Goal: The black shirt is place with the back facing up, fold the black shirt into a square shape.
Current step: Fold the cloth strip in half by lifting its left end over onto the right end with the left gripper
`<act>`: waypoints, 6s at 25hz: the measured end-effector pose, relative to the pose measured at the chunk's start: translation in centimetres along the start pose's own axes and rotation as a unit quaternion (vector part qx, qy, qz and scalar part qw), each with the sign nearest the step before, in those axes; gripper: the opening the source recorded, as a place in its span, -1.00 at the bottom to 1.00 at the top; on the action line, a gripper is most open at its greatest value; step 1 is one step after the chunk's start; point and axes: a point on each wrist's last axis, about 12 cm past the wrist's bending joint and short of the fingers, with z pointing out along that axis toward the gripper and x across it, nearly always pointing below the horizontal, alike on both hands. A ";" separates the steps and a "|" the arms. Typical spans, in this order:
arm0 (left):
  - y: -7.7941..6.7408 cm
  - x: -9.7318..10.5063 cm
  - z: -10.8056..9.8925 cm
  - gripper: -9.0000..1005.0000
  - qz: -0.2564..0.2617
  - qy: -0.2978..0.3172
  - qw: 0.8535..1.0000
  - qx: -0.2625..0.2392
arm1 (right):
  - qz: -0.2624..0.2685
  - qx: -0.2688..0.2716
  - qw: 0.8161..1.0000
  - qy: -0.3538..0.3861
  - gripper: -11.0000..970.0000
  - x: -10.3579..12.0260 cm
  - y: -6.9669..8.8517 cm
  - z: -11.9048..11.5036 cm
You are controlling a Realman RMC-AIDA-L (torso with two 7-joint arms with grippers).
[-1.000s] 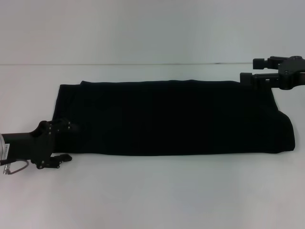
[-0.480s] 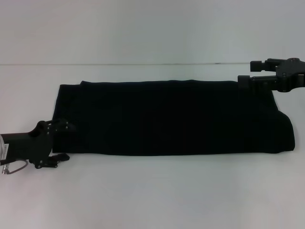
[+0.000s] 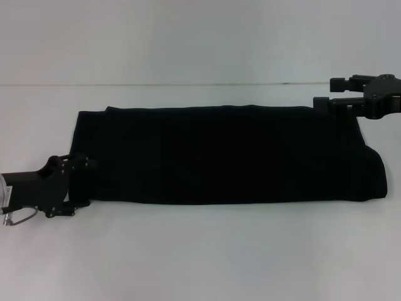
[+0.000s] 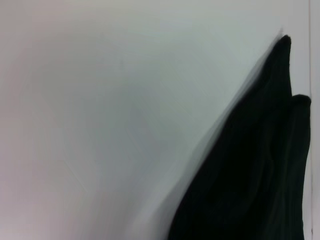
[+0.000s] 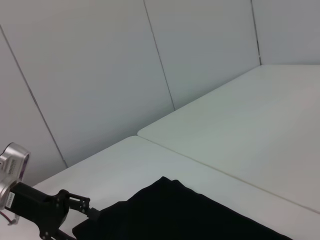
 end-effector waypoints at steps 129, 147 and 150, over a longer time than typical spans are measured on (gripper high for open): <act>-4.2 -4.6 -9.4 -0.70 0.409 -0.026 0.909 -0.072 | 0.027 0.045 0.996 -0.066 0.91 -0.1 -0.2 2.0; -8.6 15.1 10.1 -0.61 0.473 0.242 0.817 0.223 | 0.026 0.112 0.991 -0.074 0.91 1.2 -2.2 -2.9; -6.4 16.8 11.0 -0.60 0.484 0.218 0.808 0.257 | 0.026 0.115 0.990 -0.071 0.91 1.2 -2.3 -3.2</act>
